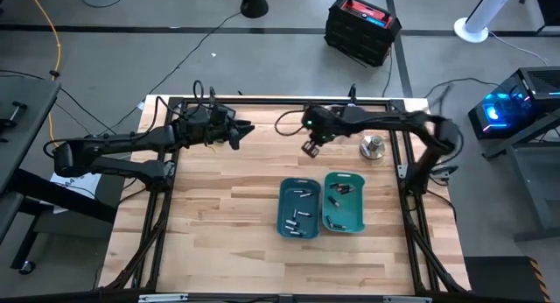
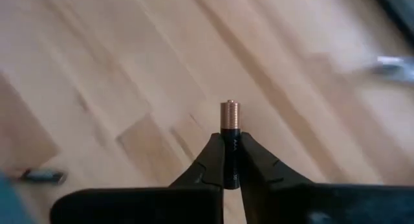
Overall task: Sort batteries
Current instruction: Put the black battery into the green bin
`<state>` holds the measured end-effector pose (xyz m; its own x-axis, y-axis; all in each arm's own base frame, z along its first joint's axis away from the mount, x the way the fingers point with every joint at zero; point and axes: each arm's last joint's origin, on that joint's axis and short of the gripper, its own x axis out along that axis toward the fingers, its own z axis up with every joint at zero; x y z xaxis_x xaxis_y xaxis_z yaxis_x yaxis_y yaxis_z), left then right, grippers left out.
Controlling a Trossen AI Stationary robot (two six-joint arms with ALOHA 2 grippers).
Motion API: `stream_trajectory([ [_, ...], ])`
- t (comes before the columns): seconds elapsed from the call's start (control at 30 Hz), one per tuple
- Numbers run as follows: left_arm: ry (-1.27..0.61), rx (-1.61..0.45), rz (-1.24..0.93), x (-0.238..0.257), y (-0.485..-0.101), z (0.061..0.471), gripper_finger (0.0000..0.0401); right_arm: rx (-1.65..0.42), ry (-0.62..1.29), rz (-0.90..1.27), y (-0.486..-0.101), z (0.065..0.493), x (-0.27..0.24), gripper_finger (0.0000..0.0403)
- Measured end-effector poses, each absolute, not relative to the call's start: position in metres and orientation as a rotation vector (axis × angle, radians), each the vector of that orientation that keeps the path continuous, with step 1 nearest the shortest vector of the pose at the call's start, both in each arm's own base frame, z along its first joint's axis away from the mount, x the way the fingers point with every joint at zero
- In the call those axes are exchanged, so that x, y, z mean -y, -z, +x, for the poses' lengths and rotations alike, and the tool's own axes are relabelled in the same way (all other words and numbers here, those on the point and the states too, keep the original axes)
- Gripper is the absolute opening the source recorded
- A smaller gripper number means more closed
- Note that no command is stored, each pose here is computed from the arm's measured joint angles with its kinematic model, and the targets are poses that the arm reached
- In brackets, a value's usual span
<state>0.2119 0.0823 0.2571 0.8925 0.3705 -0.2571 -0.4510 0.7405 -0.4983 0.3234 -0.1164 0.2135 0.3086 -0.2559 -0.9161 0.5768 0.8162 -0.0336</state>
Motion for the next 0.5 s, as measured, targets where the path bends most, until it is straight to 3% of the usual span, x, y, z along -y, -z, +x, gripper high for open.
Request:
stream_trajectory([
  [0.27, -0.462, -0.141, -0.585, -0.082, -0.257, 0.212, 0.0156, -1.104, 0.537, 0.376, -0.275, 0.286, 0.028, 0.0003],
  [0.5, -0.455, -0.116, -0.680, -0.082, -0.258, 0.212, 0.0156, -1.241, 0.601, 0.549, -0.238, 0.248, -0.055, 0.0003],
])
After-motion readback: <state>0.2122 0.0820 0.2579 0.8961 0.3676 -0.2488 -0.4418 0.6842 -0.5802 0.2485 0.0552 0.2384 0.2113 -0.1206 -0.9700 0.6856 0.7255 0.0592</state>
